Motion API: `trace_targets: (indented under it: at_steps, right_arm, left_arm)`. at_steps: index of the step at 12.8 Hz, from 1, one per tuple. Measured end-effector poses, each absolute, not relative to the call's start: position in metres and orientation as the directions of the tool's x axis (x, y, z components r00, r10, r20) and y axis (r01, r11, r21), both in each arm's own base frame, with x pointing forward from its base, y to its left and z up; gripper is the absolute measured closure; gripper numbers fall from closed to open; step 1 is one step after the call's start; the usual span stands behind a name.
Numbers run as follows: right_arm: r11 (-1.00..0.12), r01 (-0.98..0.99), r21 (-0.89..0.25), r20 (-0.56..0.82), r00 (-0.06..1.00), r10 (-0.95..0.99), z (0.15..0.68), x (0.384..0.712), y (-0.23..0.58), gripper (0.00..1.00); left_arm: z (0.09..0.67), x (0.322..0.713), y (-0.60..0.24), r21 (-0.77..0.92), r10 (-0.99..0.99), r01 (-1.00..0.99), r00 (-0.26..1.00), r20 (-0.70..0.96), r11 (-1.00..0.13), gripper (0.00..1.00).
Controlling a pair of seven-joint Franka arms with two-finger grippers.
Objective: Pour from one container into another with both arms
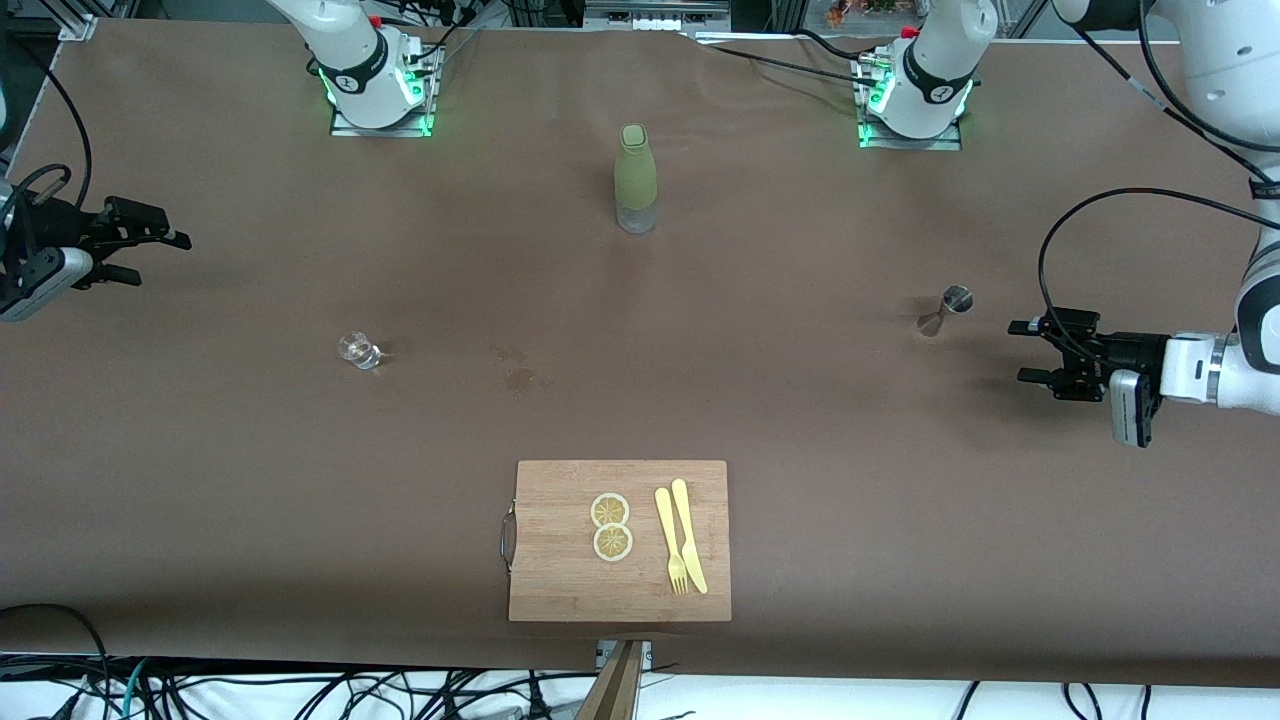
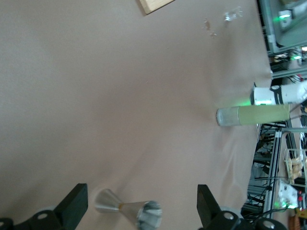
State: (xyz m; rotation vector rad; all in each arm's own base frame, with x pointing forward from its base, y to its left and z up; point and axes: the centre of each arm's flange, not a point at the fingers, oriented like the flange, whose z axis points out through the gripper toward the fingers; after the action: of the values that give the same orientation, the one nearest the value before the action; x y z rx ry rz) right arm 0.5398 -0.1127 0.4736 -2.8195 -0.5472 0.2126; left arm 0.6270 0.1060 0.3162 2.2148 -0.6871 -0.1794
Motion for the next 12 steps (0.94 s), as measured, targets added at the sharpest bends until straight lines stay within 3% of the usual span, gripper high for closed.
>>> trace_targets:
  at_steps: [5,9,12]
  right_arm:
    - [-0.992,0.096,-0.084,-0.191,0.975,0.110,0.530,0.556,-0.040,0.01]
    - [-1.000,0.014,-0.027,-0.146,0.989,0.018,0.560,0.563,-0.007,0.00]
    - [-1.000,0.000,-0.023,-0.088,0.996,0.003,0.588,0.563,-0.016,0.00]
  left_arm:
    - [0.430,0.637,0.001,0.455,-0.507,-0.395,0.848,-0.153,-0.798,0.00]
    - [0.514,0.631,0.002,0.197,-0.519,-0.490,0.843,-0.139,-0.849,0.00]
    - [0.553,0.623,0.024,0.116,-0.412,-0.401,0.906,-0.096,-0.909,0.00]
